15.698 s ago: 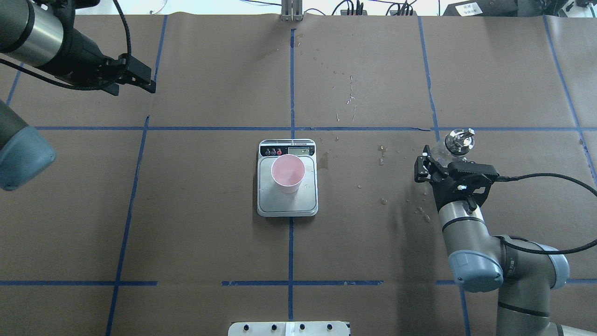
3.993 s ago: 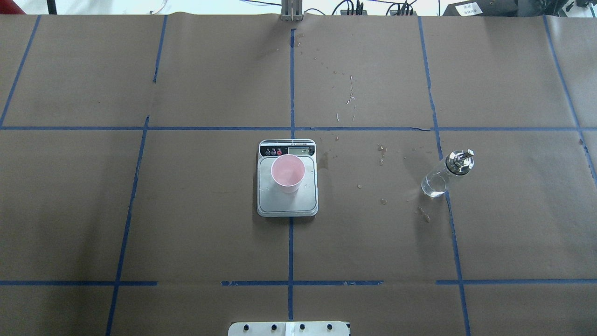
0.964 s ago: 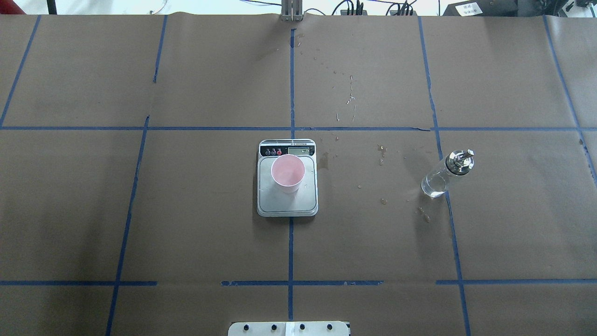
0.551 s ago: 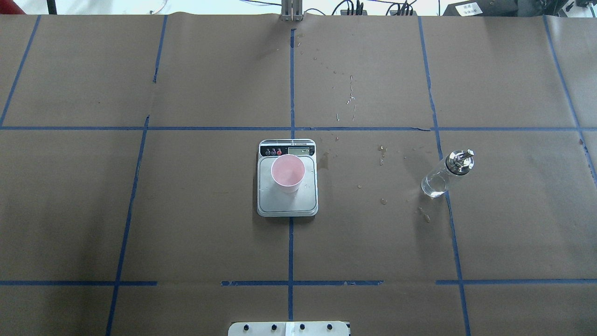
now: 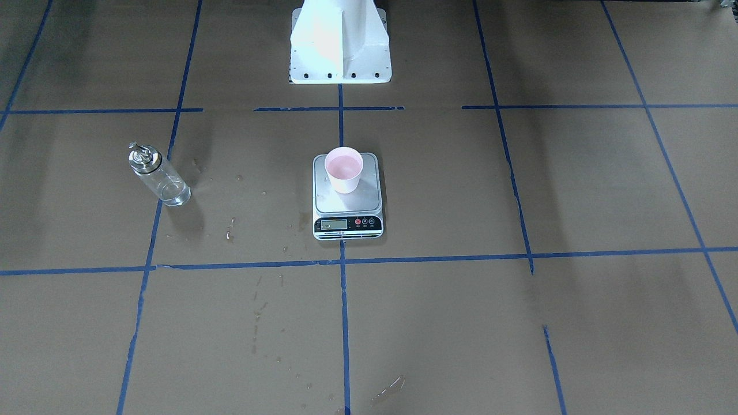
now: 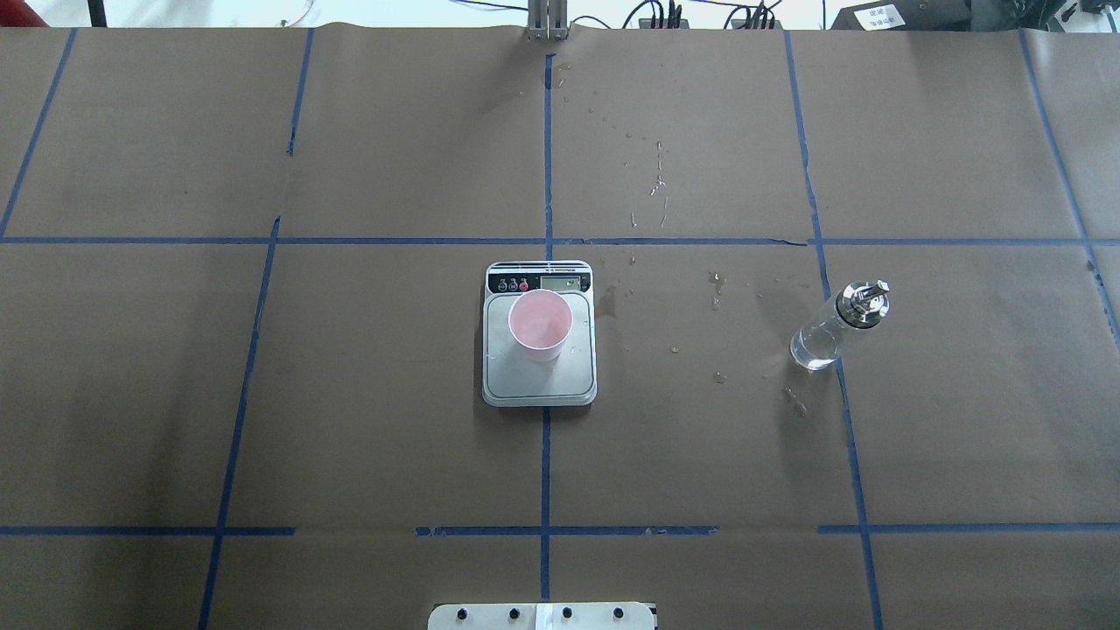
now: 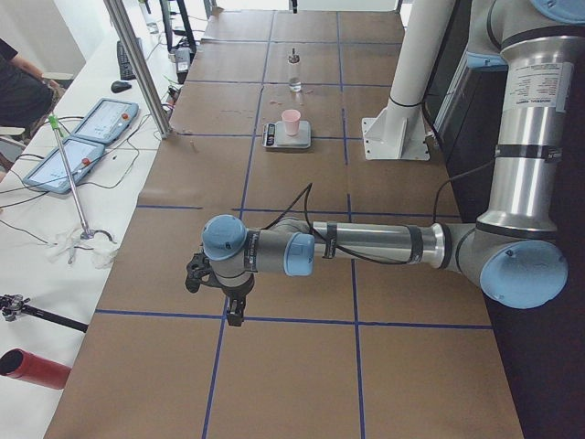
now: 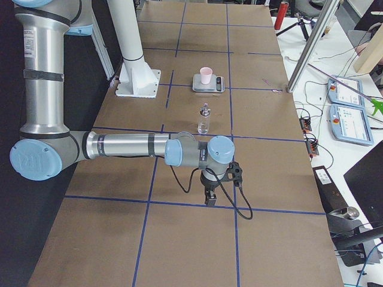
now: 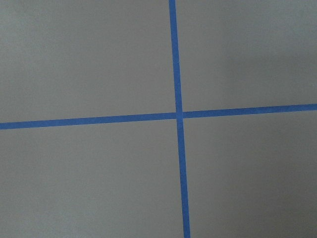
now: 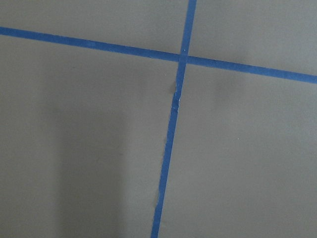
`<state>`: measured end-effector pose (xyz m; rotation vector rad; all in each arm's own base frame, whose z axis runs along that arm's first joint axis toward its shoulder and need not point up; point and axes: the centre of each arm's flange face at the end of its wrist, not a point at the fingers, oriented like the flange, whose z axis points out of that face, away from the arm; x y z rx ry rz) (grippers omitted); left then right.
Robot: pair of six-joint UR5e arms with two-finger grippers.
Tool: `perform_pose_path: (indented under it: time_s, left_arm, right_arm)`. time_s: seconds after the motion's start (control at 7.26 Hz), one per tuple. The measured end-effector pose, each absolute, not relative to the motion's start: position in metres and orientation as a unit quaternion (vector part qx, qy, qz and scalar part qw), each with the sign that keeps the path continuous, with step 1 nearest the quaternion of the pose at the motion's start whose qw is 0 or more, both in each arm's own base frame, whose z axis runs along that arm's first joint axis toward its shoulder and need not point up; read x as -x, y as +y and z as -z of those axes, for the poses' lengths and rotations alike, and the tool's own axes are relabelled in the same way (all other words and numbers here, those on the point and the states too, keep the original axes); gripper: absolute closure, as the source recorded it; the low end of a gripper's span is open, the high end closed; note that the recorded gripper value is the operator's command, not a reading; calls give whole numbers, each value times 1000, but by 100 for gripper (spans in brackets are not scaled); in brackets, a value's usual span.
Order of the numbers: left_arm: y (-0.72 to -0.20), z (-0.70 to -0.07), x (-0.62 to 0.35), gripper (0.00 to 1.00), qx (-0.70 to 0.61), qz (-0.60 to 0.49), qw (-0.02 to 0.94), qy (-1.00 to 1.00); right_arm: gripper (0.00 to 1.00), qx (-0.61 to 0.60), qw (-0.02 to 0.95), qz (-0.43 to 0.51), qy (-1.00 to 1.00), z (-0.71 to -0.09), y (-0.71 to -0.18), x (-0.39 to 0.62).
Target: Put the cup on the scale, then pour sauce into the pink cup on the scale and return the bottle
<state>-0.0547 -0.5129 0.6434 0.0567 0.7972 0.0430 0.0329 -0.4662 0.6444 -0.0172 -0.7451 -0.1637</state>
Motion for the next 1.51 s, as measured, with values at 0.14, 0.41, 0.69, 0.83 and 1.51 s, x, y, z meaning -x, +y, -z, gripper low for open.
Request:
perform_pose_path:
  time_s: [0.14,0.41,0.69,0.83,1.51]
  left_arm:
    - [-513,-644,55,0,-27,-21,921,388]
    - [-513,-644,55,0,-27,-21,921,389]
    - [-513,-643,55,0,-27,-20,921,387]
    - [-513,-644,55,0,-26,-20,922,386]
    - [-511,-646,55,0,-24,-19,922,386]
  right_arm:
    - [0,8,928,80,-364,-644,-467,-33]
    - [0,7,928,80,-364,-643,-467,-33]
    - [0,7,928,81,-364,-643,-467,-33]
    - [0,5,928,83,-364,-642,-467,-33]
    - [0,2,927,88,-364,-641,-467,-33]
